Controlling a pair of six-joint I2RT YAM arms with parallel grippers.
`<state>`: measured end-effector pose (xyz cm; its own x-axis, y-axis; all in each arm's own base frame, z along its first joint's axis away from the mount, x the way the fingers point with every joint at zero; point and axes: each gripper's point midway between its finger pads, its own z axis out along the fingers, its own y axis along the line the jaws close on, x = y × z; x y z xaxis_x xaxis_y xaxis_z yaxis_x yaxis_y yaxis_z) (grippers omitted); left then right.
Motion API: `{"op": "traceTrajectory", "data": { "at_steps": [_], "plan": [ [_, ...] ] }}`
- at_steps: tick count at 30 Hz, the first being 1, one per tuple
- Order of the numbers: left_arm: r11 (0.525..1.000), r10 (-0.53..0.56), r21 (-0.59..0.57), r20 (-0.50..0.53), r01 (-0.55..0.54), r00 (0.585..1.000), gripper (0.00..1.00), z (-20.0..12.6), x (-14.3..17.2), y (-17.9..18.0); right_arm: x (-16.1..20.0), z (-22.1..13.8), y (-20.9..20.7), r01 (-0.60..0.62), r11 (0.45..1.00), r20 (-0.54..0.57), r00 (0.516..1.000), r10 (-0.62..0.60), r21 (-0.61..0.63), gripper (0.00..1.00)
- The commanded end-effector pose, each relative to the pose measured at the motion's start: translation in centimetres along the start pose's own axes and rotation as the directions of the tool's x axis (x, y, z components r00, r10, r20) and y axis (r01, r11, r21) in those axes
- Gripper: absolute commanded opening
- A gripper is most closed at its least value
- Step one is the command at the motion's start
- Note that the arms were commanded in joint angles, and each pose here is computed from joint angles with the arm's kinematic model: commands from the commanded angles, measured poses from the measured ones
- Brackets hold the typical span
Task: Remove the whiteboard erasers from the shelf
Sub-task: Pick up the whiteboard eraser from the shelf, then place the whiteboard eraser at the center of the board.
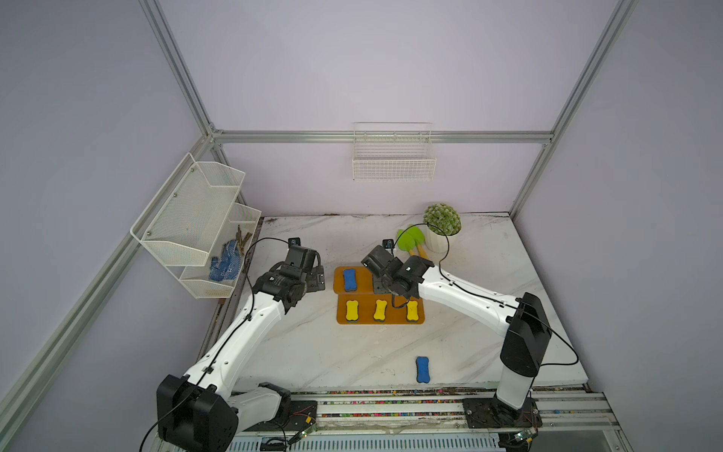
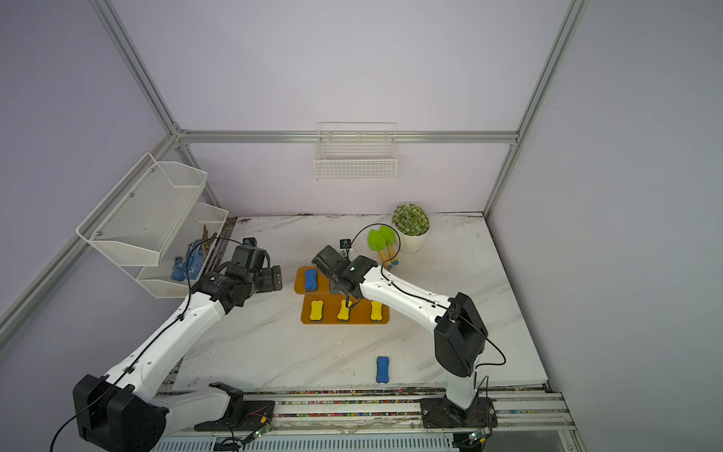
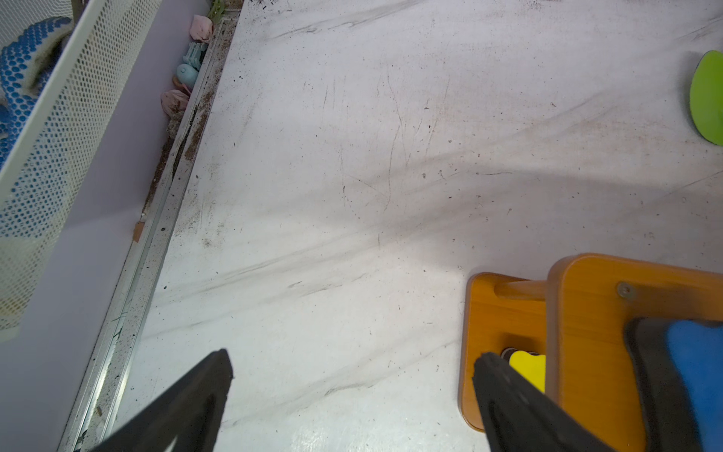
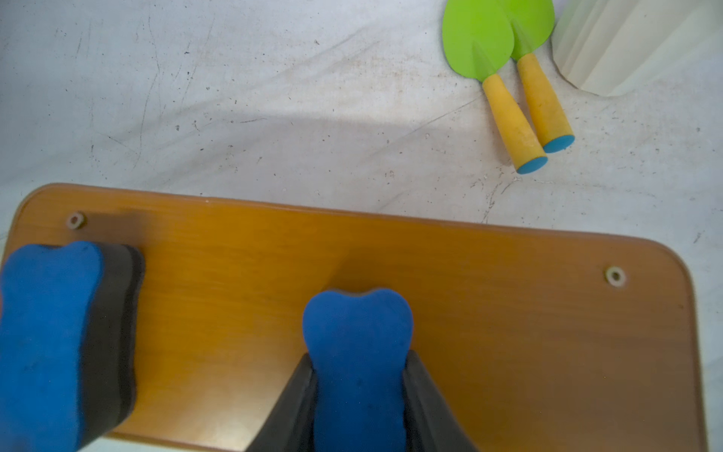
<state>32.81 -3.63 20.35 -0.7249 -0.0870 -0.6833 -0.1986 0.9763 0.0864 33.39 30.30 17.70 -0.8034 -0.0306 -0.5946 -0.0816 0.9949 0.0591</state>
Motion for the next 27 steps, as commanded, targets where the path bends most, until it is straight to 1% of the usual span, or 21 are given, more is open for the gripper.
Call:
{"op": "traceTrajectory", "data": {
  "at_steps": [1, 4, 8, 9, 13, 17, 22, 23, 27],
  "plan": [
    [1.0, -0.002, 0.013, 0.054, 0.002, 0.999, 1.0, -0.9, -0.9, 0.0, 1.2, -2.8, -0.4, -0.017, 1.0, -0.002, 1.0, 0.017, -0.024, 0.27],
    [0.999, -0.002, 0.035, 0.058, 0.0, 0.998, 1.0, -1.1, -0.8, -0.2, 4.1, -4.5, -0.6, -0.014, 1.0, -0.016, 1.0, 0.014, -0.014, 0.27],
    [0.998, -0.005, 0.057, 0.066, 0.001, 0.998, 1.0, -1.4, -0.8, -0.4, 9.5, -6.4, -0.9, -0.035, 0.999, -0.067, 0.997, 0.034, -0.021, 0.27],
    [0.998, -0.006, 0.06, 0.067, 0.002, 0.998, 1.0, -1.5, -0.8, -0.4, 10.9, -6.9, -0.9, -0.043, 0.998, -0.082, 0.996, 0.039, -0.041, 0.27],
    [0.998, -0.007, 0.065, 0.075, 0.002, 0.997, 1.0, -1.7, -0.7, -0.3, 15.6, -7.6, -1.1, -0.06, 0.997, -0.137, 0.989, 0.054, -0.043, 0.27],
    [0.997, -0.007, 0.073, 0.075, 0.001, 0.997, 1.0, -1.8, -0.5, -0.3, 19.5, -6.9, -0.4, -0.065, 0.996, -0.194, 0.98, 0.053, -0.058, 0.27],
    [0.997, -0.005, 0.073, 0.08, -0.001, 0.997, 1.0, -1.9, -0.4, -0.3, 23.1, -5.1, 0.8, -0.075, 0.993, -0.267, 0.962, 0.049, -0.087, 0.27],
    [0.997, -0.005, 0.072, 0.079, -0.001, 0.997, 1.0, -1.9, -0.4, -0.2, 24.0, -4.1, 0.7, -0.066, 0.996, -0.287, 0.957, 0.044, -0.067, 0.27],
    [0.998, -0.002, 0.07, 0.082, -0.004, 0.997, 1.0, -2.0, -0.3, -0.1, 25.5, -2.9, 0.7, -0.063, 0.997, -0.314, 0.948, 0.043, -0.052, 0.28]
  ]
}}
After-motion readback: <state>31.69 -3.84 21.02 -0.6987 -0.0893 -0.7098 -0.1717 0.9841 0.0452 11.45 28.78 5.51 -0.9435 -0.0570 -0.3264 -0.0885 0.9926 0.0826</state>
